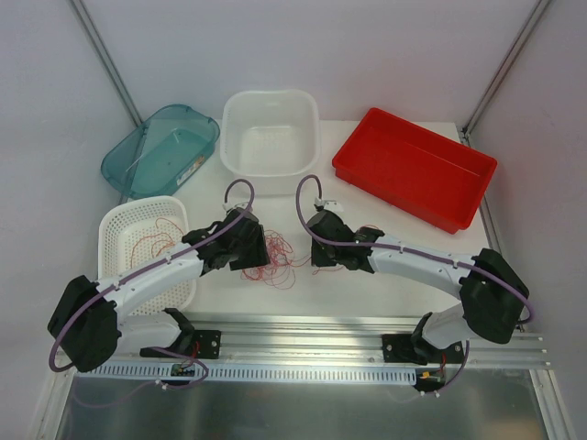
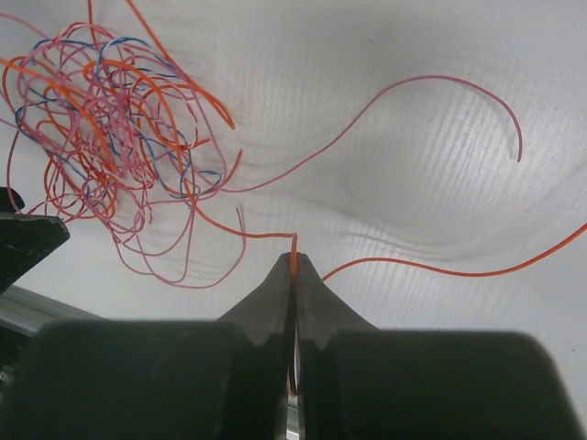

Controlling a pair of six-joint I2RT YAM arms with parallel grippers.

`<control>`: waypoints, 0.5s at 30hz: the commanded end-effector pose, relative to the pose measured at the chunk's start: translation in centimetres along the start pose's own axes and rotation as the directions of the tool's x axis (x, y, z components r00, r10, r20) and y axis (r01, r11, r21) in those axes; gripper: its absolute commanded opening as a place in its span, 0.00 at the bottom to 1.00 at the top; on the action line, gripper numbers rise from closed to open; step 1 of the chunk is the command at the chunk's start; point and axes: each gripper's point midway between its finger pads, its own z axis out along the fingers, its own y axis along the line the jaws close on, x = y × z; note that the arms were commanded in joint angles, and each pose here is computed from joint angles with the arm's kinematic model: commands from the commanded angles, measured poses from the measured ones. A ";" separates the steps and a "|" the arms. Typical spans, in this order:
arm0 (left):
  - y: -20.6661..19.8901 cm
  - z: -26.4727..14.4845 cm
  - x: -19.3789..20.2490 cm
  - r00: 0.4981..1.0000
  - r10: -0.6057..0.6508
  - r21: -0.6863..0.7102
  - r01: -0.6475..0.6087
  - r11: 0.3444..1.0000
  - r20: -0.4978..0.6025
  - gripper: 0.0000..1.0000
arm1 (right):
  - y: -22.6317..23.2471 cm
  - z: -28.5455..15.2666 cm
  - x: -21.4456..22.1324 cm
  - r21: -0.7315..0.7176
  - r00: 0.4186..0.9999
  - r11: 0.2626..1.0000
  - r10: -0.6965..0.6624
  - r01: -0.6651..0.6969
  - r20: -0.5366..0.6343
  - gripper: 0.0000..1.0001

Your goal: Untangle the cables

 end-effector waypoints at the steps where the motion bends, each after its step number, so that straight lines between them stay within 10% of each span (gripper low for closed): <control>1: -1.9 -1.7 -1.0 1.000 0.002 0.081 -0.004 0.997 0.030 0.54 | 0.8 -2.0 -1.6 -0.010 0.995 0.996 -0.083 0.084 0.055 0.01; 15: -3.4 1.4 -3.4 0.939 0.335 -0.044 -0.333 0.942 0.075 0.52 | 2.8 -3.2 -1.9 -0.075 0.988 0.987 -0.138 0.143 0.066 0.01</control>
